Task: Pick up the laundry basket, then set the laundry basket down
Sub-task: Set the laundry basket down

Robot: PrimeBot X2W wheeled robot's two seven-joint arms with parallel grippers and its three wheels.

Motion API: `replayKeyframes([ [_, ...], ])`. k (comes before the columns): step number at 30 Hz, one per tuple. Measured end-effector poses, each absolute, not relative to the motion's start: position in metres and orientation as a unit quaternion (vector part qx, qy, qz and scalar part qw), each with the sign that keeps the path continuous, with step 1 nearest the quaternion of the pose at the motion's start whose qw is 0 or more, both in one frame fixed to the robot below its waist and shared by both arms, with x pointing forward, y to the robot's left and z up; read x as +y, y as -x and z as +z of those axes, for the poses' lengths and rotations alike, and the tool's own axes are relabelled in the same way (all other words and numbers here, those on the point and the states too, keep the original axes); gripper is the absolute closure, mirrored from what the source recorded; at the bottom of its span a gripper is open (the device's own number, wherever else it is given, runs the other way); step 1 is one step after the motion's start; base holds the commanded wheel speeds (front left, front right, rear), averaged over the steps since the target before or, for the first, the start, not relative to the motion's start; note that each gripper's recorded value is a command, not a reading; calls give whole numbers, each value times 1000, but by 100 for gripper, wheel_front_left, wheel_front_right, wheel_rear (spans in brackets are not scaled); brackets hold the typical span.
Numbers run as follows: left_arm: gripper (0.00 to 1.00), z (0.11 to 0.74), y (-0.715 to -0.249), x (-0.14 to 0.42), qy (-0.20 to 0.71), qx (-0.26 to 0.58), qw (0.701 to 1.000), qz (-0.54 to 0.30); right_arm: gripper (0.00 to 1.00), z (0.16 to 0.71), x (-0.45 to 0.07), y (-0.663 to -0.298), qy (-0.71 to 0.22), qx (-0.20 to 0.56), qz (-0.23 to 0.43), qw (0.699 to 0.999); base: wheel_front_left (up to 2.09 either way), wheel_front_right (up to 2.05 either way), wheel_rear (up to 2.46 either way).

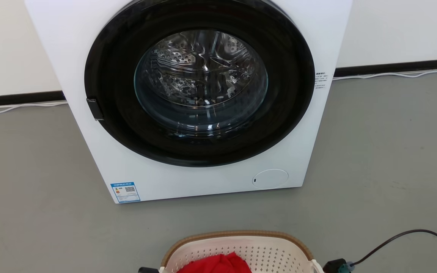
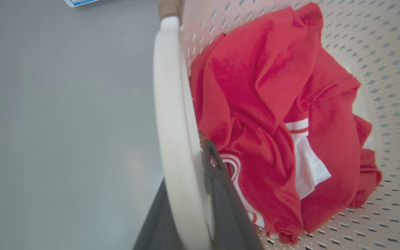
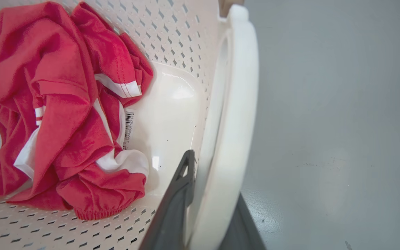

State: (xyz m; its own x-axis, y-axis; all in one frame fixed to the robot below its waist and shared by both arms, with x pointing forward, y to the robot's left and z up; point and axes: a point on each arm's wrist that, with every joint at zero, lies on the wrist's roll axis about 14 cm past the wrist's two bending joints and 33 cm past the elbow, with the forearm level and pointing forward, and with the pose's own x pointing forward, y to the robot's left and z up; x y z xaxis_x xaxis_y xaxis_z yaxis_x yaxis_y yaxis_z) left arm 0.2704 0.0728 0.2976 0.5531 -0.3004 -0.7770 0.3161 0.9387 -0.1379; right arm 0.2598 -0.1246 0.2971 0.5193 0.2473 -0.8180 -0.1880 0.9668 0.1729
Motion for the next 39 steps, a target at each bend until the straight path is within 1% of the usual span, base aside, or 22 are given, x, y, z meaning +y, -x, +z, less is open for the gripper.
replayKeyframes([
  [11,100,301,-286,75,-8,433,886,-168,100,301,-123,-276,-28,464,128,876,0,0,0],
  [19,100,310,-316,76,-10,409,898,-165,100,309,-121,-301,-32,436,129,890,0,0,0],
  [24,100,316,-344,76,-8,391,907,-160,100,313,-121,-327,-34,416,129,899,0,0,0],
  [30,100,318,-383,76,-2,371,916,-153,100,314,-121,-365,-31,393,129,910,0,0,0],
  [39,100,292,-418,78,8,381,914,-139,100,293,-122,-405,-22,393,133,910,0,0,0],
])
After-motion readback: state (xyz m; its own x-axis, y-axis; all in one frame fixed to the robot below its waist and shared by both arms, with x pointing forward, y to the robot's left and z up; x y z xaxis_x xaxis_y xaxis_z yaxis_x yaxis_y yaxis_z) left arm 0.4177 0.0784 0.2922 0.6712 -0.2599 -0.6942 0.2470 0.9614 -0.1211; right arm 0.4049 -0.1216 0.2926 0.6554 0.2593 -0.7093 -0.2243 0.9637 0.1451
